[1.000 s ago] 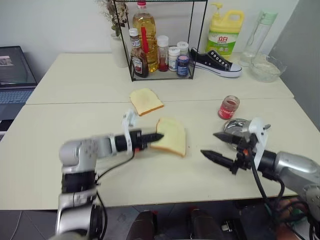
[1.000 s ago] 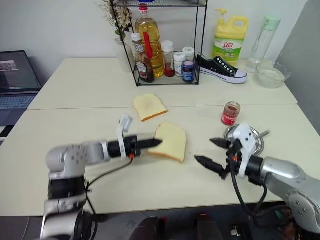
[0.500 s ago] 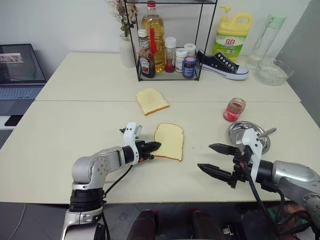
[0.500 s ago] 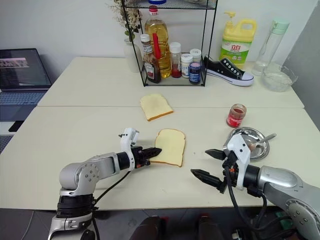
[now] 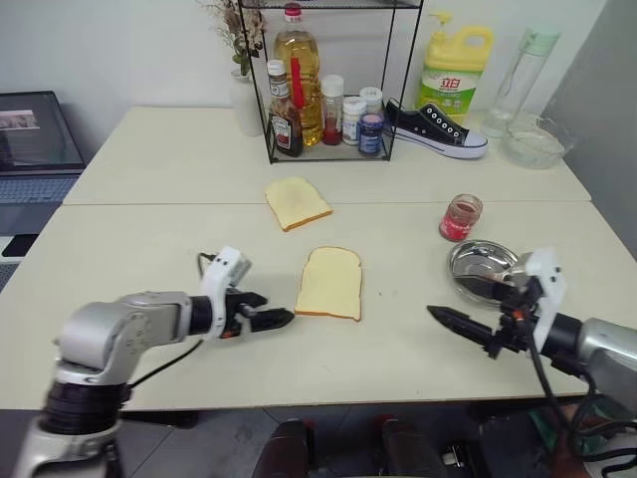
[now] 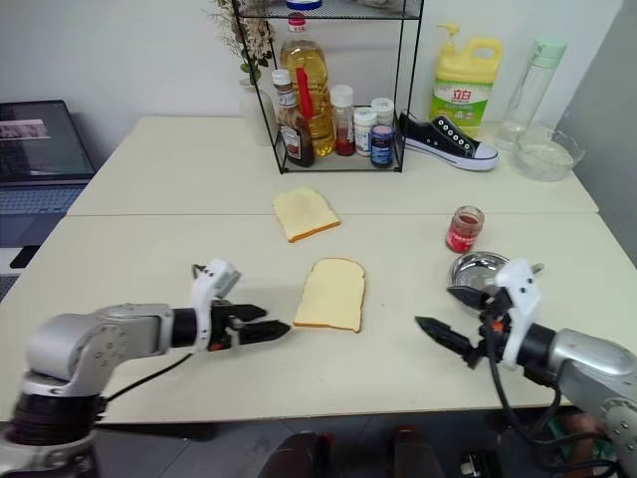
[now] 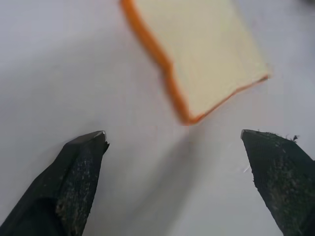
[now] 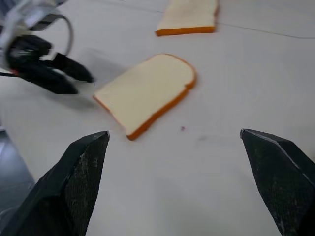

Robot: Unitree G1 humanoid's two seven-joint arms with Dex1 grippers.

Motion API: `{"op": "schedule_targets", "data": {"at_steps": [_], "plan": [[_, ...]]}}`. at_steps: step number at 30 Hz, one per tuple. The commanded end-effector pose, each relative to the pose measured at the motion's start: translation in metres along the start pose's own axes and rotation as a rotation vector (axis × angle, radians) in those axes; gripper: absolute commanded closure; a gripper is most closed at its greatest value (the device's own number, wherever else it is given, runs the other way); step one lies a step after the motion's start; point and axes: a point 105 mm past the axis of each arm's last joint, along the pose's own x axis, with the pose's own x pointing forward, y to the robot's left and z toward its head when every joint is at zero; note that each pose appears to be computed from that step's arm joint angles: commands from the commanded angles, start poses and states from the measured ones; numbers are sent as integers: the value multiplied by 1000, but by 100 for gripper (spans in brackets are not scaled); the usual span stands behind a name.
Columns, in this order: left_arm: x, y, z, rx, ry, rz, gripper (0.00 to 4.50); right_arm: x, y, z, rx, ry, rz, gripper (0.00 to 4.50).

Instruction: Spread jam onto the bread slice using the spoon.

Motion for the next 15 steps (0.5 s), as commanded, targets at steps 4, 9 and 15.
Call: {"op": "schedule_targets", "data": {"at_steps": [4,9,15], "plan": [[14,-57,87,580,-260,-231,2,-45,-80,7,210,-229,-374,0],[39,-80,107,831,-309,-344,2,-65,-115,-20,345,-244,-493,0],[69,-117,155,935,-459,-478,2,-67,-166,-27,511,-341,-573,0]]}}
